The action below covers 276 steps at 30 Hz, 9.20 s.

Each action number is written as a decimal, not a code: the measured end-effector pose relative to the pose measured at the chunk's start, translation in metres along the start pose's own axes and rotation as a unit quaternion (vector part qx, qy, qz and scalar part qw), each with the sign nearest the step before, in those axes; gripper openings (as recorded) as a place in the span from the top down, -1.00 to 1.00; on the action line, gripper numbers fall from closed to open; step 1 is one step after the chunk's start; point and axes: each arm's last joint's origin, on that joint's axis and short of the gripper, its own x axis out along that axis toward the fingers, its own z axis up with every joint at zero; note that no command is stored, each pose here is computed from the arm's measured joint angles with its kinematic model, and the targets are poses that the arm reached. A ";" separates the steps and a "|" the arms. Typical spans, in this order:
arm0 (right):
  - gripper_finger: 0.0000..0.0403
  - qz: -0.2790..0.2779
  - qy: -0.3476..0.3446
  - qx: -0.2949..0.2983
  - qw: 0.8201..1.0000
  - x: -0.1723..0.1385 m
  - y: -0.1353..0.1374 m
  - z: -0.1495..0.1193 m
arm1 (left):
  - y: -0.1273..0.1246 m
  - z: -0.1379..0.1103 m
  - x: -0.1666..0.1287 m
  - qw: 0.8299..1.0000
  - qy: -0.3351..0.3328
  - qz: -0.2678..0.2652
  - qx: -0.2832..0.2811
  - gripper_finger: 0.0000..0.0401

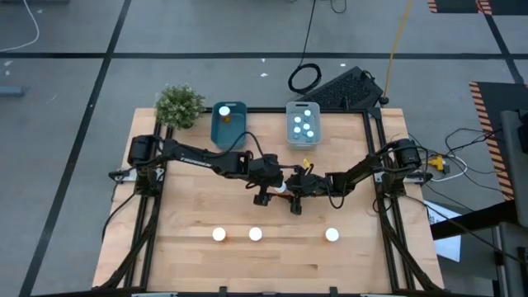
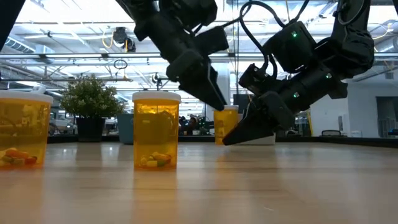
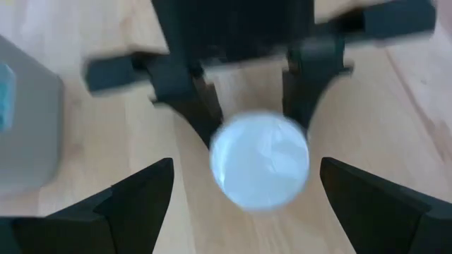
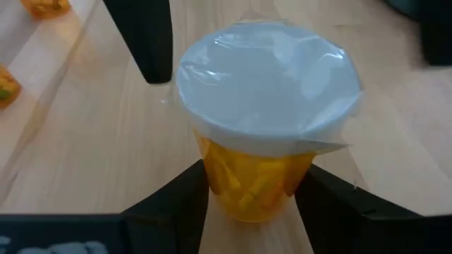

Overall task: Pick and place medicine bottles into bin by pill shape (circle, oval)
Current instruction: Put the orange pill bottle into the green bin

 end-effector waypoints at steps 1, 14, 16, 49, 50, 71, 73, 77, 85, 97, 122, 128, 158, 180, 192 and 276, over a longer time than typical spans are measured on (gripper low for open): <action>0.08 0.000 0.000 0.000 1.000 0.000 0.000 0.000 | 0.000 0.001 0.000 1.000 -0.004 0.001 0.000 -0.80; 0.08 -0.001 0.001 0.002 1.000 0.000 0.000 0.000 | 0.003 -0.004 0.014 1.000 -0.002 -0.022 -0.003 -0.79; 0.08 -0.001 0.002 0.001 1.000 0.000 0.000 0.000 | 0.003 -0.003 0.014 1.000 -0.006 -0.022 -0.002 -0.73; 0.08 -0.001 0.003 0.008 1.000 0.000 0.000 -0.001 | 0.003 -0.003 0.014 1.000 -0.009 -0.021 0.012 -0.09; 0.08 -0.001 0.003 0.010 1.000 0.000 0.000 -0.001 | 0.003 -0.003 0.014 1.000 -0.009 -0.021 0.012 -0.09; -0.31 0.000 0.045 0.053 0.998 -0.057 -0.004 -0.013 | 0.074 -0.010 -0.103 0.992 0.009 0.123 -0.025 -0.10; -0.29 -0.003 0.036 0.052 0.998 -0.064 -0.005 -0.017 | 0.090 -0.017 -0.123 0.988 0.008 0.146 -0.046 -0.10; -0.26 0.001 -0.003 0.044 0.999 -0.074 -0.006 -0.021 | 0.125 -0.038 -0.155 0.976 0.006 0.199 -0.093 -0.10; -0.26 -0.010 -0.029 0.016 0.999 -0.083 -0.010 -0.031 | 0.187 -0.094 -0.168 0.949 0.044 0.250 -0.188 -0.10; -0.26 -0.025 -0.061 -0.003 0.998 -0.082 -0.018 -0.024 | 0.208 -0.129 -0.125 0.949 0.101 0.207 -0.218 -0.10; -0.26 -0.025 -0.055 0.000 0.998 -0.082 -0.019 -0.025 | 0.214 -0.154 -0.087 0.930 0.162 0.208 -0.257 -0.10; -0.26 -0.025 -0.055 0.000 0.998 -0.082 -0.019 -0.025 | 0.213 -0.157 -0.088 0.928 0.175 0.199 -0.262 -0.10; -0.26 -0.026 -0.046 -0.002 0.999 -0.082 -0.019 -0.027 | 0.209 -0.145 -0.099 0.933 0.154 0.205 -0.253 -0.47; -0.26 -0.025 -0.028 0.028 0.999 -0.082 -0.019 -0.030 | 0.061 -0.026 -0.191 0.982 0.030 0.123 -0.139 -0.48; -0.26 0.059 -0.007 0.058 0.997 -0.090 0.000 -0.031 | -0.046 0.018 -0.182 0.996 -0.027 0.059 -0.056 -0.48; 0.14 0.076 0.007 0.091 0.993 -0.125 0.096 -0.075 | -0.066 0.027 -0.158 0.987 -0.118 0.094 -0.047 -0.48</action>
